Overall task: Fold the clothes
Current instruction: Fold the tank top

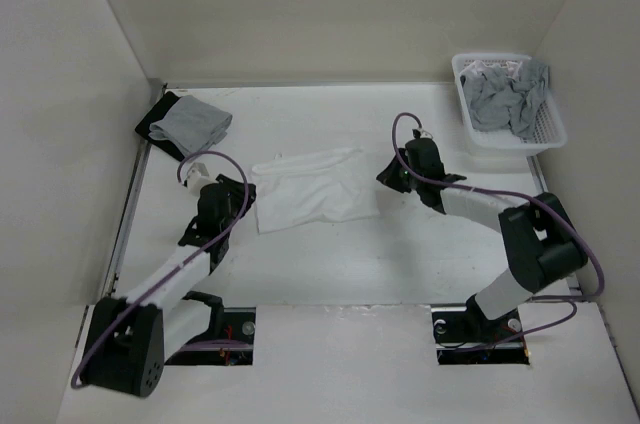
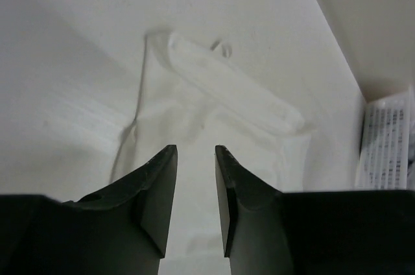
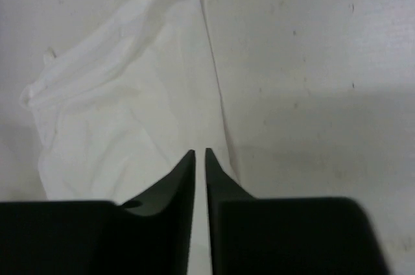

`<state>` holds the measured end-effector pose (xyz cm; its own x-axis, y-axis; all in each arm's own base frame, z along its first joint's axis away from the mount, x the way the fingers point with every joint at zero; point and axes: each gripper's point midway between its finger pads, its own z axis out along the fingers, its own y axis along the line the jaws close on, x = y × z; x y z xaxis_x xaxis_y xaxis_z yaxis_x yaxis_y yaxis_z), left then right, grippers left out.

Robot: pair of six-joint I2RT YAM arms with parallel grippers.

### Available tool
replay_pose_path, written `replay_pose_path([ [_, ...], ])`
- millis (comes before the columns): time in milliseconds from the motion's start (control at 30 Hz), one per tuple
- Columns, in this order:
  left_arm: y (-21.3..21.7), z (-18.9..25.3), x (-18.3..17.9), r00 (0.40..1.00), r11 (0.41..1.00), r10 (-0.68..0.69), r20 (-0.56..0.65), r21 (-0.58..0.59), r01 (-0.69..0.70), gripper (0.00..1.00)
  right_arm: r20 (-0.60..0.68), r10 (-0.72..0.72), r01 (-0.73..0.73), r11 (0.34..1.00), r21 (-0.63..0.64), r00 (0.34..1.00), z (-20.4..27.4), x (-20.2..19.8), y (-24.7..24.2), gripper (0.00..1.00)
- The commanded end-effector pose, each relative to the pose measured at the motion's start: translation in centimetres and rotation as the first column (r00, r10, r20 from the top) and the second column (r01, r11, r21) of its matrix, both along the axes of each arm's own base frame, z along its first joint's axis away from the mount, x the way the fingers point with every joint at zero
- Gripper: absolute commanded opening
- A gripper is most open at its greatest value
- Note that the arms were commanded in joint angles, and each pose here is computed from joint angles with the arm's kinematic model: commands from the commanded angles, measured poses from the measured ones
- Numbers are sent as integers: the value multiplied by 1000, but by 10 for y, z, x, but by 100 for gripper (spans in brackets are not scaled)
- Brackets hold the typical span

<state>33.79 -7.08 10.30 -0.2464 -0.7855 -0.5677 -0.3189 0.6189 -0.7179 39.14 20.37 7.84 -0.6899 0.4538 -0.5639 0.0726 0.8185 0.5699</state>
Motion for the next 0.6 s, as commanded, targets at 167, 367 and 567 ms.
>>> replay_pose_path([
  [167,0,-65,-109,965,995,-79,-250,31,90,33,90,-48,46,999,22,995,2,-50,-16,7],
  [367,-18,-79,-119,929,985,-162,-333,6,174,39,61,-39,38,999,14,997,-11,-66,-20,23],
  [567,-11,-93,-120,918,991,-110,-382,29,131,33,47,-27,26,999,22,999,-17,-75,-16,33],
])
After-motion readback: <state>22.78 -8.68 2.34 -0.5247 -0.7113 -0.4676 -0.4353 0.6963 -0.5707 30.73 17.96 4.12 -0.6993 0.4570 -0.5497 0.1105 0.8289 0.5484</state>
